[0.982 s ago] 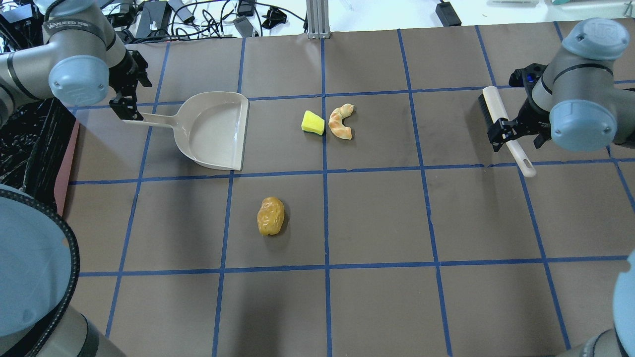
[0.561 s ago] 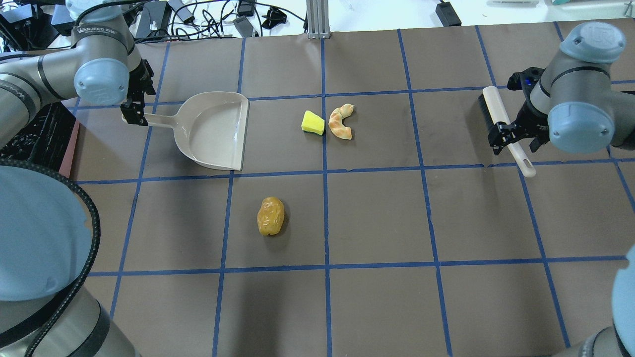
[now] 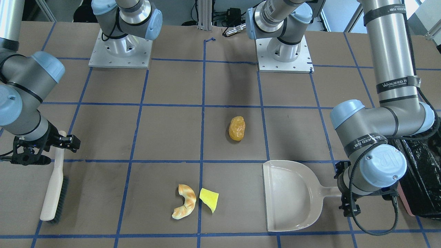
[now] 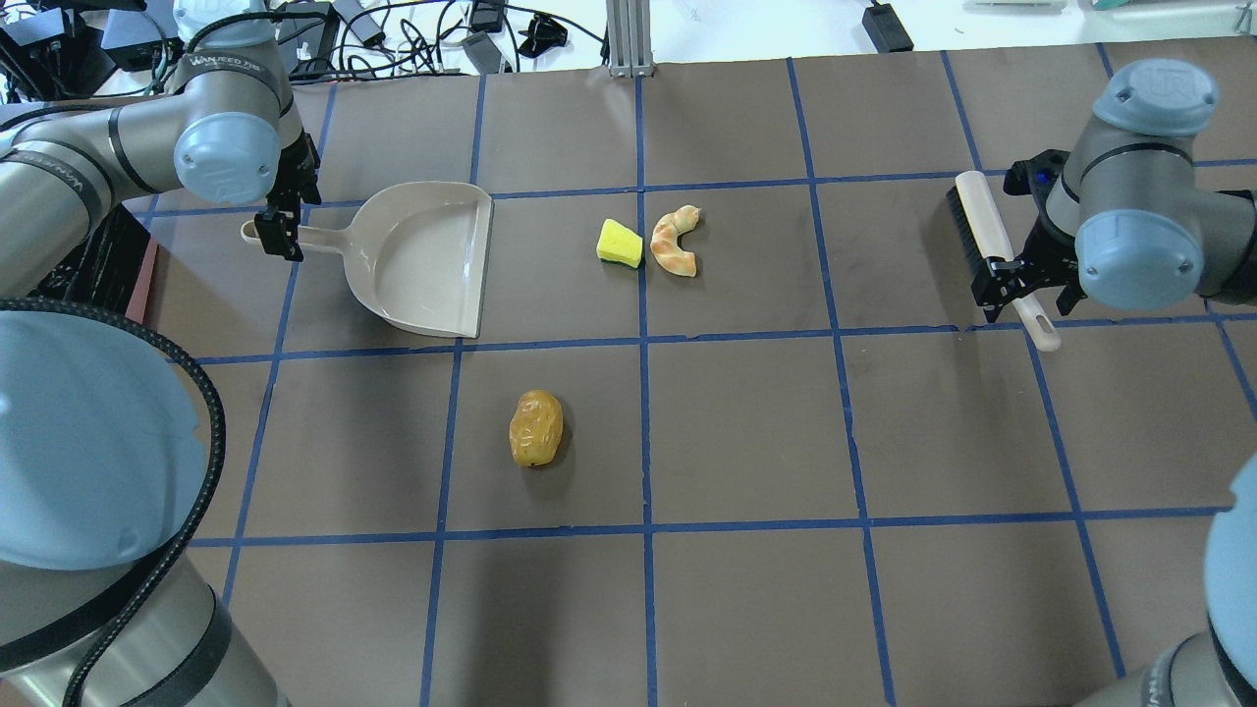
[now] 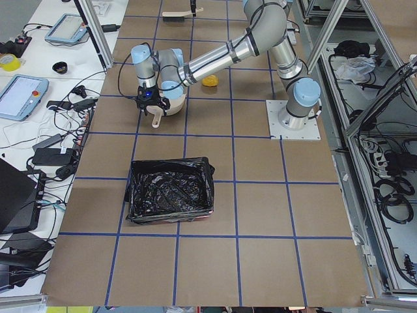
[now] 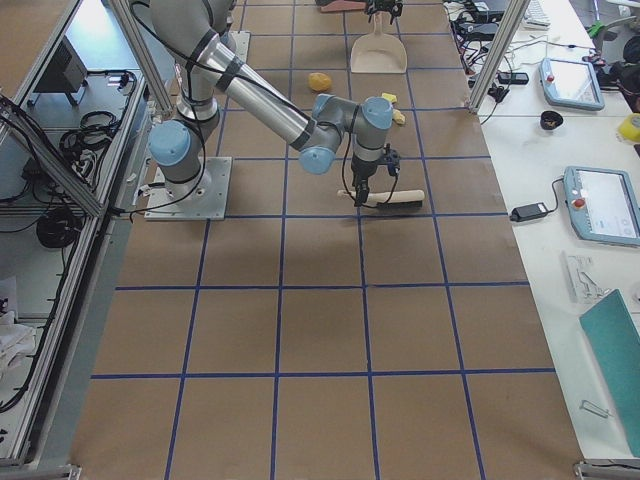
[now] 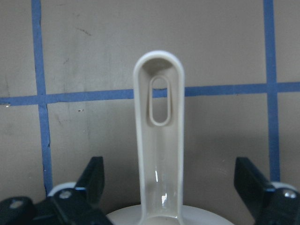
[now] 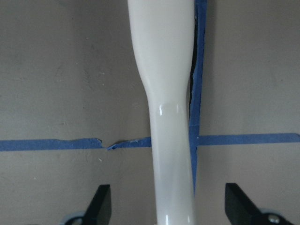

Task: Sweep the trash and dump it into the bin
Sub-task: 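Lift the brush with the right gripper while the left gripper holds the dustpan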

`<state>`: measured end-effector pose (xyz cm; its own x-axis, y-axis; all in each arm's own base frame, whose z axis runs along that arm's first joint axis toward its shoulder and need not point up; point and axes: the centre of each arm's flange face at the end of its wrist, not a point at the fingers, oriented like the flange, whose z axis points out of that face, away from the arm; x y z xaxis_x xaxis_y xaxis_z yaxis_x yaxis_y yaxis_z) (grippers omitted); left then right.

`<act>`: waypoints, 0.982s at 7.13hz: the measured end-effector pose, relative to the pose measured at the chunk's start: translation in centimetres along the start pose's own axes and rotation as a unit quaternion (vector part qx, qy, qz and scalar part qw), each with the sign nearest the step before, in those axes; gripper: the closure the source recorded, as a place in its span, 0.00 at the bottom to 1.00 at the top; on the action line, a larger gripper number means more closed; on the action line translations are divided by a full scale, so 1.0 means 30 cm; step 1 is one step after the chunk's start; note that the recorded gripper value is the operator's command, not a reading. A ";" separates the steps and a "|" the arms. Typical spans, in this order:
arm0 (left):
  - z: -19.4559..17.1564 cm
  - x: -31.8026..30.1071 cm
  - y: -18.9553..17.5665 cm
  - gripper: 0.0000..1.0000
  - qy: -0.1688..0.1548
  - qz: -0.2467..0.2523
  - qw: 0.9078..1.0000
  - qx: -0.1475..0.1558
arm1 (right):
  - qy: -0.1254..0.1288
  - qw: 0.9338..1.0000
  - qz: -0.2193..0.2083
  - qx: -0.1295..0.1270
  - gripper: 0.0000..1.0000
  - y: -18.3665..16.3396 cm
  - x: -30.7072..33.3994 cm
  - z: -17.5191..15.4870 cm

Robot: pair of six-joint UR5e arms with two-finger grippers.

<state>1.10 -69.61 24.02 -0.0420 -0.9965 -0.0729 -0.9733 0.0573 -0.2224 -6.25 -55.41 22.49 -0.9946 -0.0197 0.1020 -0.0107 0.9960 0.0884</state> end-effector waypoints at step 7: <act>0.012 -0.010 0.015 1.00 0.008 -0.009 1.000 -0.005 | -0.003 1.000 -0.013 0.002 0.65 0.010 0.030 -0.004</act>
<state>0.76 -69.26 23.60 -0.0286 -0.9982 -0.0534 -0.9762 0.0394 -0.2134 -7.13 -55.13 22.72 -0.9945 -0.0457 0.0942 -0.0375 0.9955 0.0870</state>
